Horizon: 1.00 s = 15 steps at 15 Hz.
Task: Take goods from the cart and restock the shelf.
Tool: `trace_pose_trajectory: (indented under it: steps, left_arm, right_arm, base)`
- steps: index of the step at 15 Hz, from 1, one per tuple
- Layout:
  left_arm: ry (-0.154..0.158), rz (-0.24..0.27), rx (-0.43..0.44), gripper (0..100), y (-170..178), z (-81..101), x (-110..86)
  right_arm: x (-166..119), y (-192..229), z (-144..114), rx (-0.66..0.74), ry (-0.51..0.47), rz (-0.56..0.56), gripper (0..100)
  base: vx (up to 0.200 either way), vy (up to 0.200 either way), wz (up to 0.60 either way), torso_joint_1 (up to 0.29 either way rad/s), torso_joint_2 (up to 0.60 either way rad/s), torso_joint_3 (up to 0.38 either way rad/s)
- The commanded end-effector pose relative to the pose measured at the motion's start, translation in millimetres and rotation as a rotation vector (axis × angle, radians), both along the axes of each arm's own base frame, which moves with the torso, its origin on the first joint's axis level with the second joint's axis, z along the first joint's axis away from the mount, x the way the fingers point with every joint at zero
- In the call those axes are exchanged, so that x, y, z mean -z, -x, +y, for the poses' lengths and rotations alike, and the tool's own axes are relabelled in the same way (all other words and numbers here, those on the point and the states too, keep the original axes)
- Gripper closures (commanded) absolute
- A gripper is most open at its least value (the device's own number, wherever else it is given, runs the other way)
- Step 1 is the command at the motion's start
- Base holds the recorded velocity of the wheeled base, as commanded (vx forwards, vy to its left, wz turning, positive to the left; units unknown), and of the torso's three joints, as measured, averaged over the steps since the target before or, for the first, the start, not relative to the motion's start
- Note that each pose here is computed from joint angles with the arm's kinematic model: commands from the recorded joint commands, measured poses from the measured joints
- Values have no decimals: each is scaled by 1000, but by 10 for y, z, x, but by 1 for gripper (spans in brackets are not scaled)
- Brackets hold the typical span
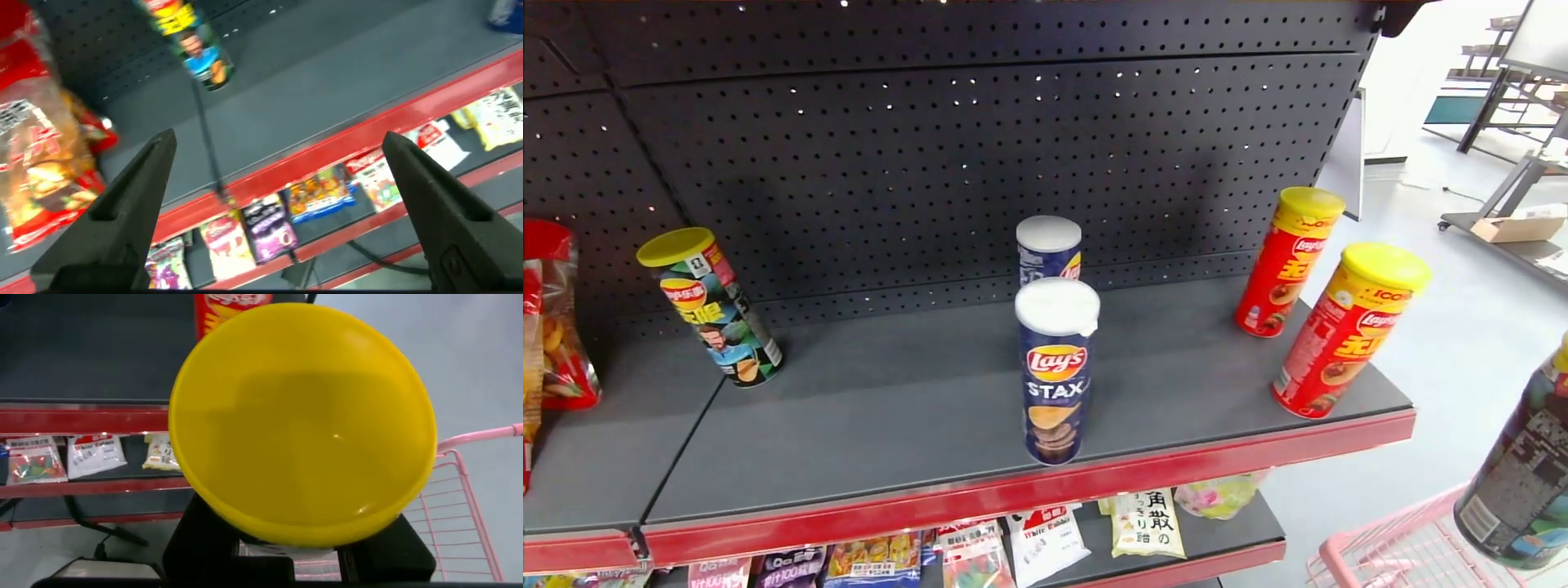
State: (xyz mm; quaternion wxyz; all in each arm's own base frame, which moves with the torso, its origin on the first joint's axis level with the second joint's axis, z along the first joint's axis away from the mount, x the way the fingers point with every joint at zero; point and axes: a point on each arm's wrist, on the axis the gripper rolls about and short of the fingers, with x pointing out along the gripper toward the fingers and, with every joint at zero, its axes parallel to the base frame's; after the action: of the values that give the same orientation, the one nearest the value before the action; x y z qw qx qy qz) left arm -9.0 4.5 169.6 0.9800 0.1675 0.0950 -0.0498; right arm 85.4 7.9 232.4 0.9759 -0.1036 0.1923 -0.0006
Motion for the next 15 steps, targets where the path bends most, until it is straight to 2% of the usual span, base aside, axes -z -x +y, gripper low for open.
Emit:
trace_pose_trajectory:
  steps: [1,8,10,15]
  left_arm:
    - [0,-2,-1,0,3,1,0]
    - [0,-2,1,0,3,0,0]
    - [1,-5,1,0,8,1,1]
    - [1,-6,1,0,18,3,15]
  right_arm:
    - [8,-8,2,0,1,5,100]
    - [22,13,-2,2,0,4,100]
    - [-10,80,-9,-3,-4,-28,100]
    - [46,562,-77,-5,2,-178,100]
  base:
    - [0,200,0,2,2,7]
    - [0,200,0,4,2,3]
    - [0,200,0,-7,2,0]
    - [0,200,0,2,4,1]
